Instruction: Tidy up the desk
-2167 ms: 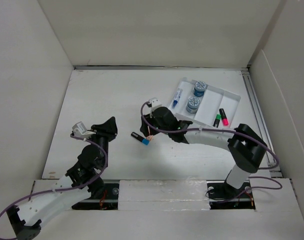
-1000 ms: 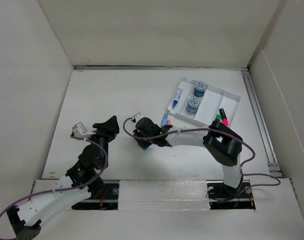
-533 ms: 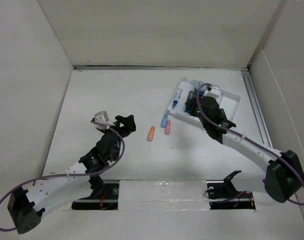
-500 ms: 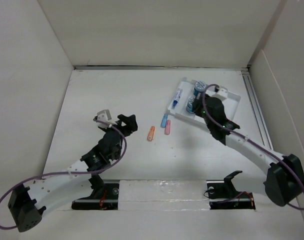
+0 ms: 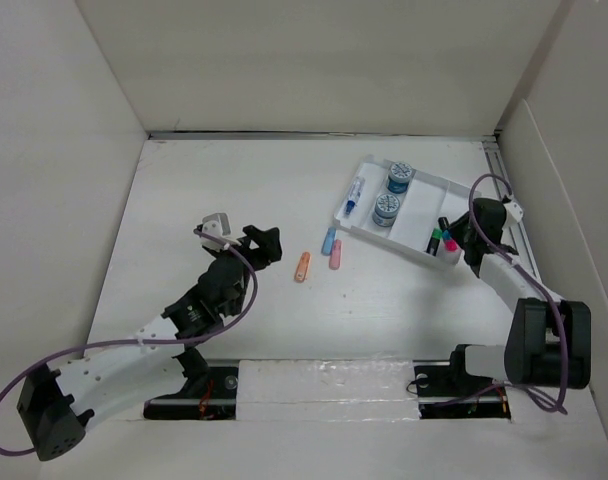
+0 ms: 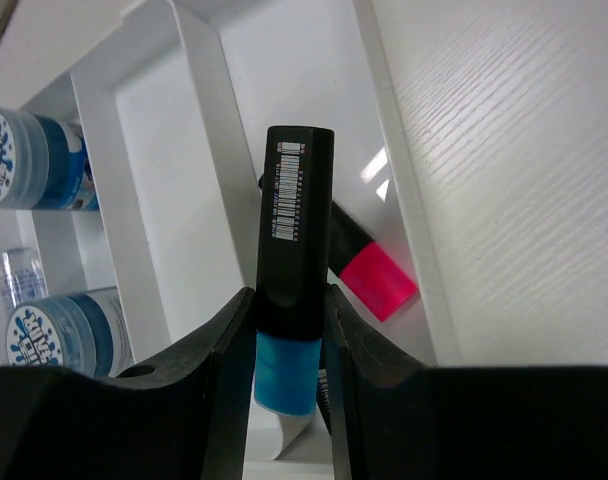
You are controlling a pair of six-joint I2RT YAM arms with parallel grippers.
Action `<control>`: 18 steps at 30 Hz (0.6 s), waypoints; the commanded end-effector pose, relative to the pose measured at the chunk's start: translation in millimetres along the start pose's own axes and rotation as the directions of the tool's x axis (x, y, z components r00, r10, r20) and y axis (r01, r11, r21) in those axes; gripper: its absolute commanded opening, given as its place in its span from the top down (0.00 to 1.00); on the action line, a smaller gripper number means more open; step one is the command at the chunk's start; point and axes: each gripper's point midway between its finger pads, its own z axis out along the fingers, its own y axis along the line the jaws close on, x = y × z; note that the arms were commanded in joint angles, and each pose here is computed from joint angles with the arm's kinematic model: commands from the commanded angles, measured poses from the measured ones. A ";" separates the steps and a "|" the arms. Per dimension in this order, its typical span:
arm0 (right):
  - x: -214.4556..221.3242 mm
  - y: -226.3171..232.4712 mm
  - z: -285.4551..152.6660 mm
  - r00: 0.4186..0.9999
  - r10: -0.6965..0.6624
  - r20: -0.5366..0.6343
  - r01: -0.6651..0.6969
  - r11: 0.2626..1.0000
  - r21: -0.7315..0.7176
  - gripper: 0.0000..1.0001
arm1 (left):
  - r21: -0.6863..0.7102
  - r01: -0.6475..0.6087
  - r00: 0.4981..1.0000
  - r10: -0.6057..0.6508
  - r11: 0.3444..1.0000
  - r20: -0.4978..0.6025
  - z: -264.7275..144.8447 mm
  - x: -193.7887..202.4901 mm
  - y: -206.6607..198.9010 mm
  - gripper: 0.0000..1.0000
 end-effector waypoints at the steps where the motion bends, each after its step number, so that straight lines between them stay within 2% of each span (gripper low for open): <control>1: -9.6 24.0 6.4 0.999 0.015 -0.034 -0.018 0.997 -0.078 0.77 | 0.020 0.028 0.999 -0.029 0.999 0.046 -2.7 -16.0 -5.1 0.28; 6: -12.1 25.9 4.2 0.999 -0.004 -0.033 0.001 0.996 -0.085 0.48 | 0.020 0.044 0.997 -0.045 0.999 0.065 -4.5 -20.0 -3.1 0.28; 7: -17.9 27.4 -0.8 1.000 -0.003 -0.014 0.002 0.996 -0.089 0.40 | 0.017 0.041 0.997 -0.042 0.999 0.061 -4.7 -19.6 -2.7 0.28; 10: -23.4 37.2 -17.0 1.000 -0.007 0.026 0.010 0.991 -0.132 0.33 | 0.016 0.042 0.997 -0.043 0.999 0.065 -4.0 -18.5 -1.8 0.28; 12: -27.2 44.1 -25.8 0.999 -0.007 0.048 0.015 0.987 -0.161 0.35 | 0.014 0.040 0.997 -0.041 0.999 0.062 -3.6 -18.6 -2.4 0.28; 13: -24.3 50.0 -30.8 0.998 -0.016 0.058 0.027 0.981 -0.193 0.65 | 0.012 0.042 0.997 -0.042 0.999 0.060 -3.5 -18.7 -2.7 0.28; 14: -15.7 70.8 -46.3 0.997 -0.037 0.064 0.053 0.962 -0.268 0.78 | 0.015 0.041 0.998 -0.041 0.999 0.056 -3.8 -17.4 -2.6 0.28; 16: 2.3 94.6 -62.9 0.997 -0.054 0.062 0.072 0.931 -0.358 1.00 | 0.020 0.041 0.997 -0.042 0.999 0.063 -3.0 -17.3 -3.0 0.28; 18: 47.7 129.6 -86.1 0.992 -0.125 0.011 0.116 0.880 -0.460 1.00 | 0.018 0.041 0.997 -0.042 0.999 0.062 -2.5 -17.4 -3.4 0.28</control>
